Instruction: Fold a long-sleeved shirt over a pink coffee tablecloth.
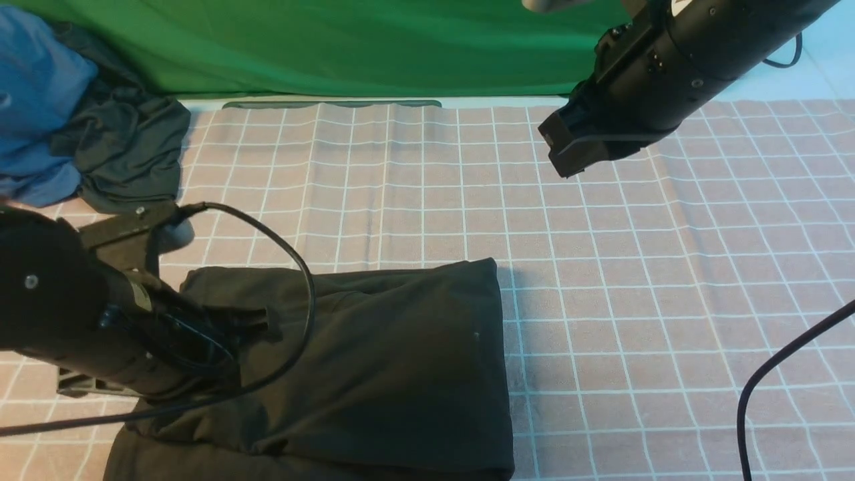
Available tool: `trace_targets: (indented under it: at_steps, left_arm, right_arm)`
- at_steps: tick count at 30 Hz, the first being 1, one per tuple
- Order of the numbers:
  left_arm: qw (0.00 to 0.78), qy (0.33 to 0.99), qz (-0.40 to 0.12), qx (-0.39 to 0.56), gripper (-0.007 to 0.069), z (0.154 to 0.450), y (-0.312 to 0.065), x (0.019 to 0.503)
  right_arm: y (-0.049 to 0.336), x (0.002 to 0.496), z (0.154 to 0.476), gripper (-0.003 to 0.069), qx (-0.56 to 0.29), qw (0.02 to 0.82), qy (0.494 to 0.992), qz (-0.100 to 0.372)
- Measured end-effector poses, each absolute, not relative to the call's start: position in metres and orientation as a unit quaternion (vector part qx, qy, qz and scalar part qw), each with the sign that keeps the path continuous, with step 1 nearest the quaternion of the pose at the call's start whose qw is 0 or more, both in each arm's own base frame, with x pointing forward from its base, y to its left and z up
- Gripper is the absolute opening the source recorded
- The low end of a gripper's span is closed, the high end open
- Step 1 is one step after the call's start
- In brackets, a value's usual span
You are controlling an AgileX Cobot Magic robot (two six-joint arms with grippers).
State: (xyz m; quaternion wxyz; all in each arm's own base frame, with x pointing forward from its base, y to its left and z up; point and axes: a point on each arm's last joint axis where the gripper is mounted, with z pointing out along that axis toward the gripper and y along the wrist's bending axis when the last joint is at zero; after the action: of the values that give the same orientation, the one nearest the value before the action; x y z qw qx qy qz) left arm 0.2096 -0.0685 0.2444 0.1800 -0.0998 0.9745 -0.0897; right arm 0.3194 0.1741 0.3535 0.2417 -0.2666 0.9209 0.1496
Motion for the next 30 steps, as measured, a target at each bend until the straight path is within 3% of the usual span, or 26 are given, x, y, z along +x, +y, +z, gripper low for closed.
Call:
trace_targets:
  at_steps: [6,14,25,28,30]
  left_arm:
    - [0.149,0.980,-0.070,-0.111,0.0013,0.228,-0.067,0.222]
    - [0.064,0.980,-0.023,-0.186,0.0013,0.198,-0.028,0.228]
    - [0.042,0.978,-0.014,-0.205,0.0013,0.199,-0.010,0.226]
    - [0.052,0.978,-0.016,-0.201,0.0013,0.212,-0.009,0.227]
    - [0.091,0.975,-0.026,-0.201,0.0013,0.238,-0.010,0.233]
  right_arm:
    - [0.176,0.319,0.354,0.0039,-0.264,0.240,0.920,0.159]
    - [0.176,0.319,0.354,0.0039,-0.263,0.240,0.920,0.162]
    - [0.176,0.319,0.355,0.0039,-0.268,0.246,0.917,0.162]
    - [0.176,0.319,0.354,0.0039,-0.270,0.246,0.917,0.161]
    - [0.175,0.320,0.354,0.0039,-0.269,0.244,0.918,0.160]
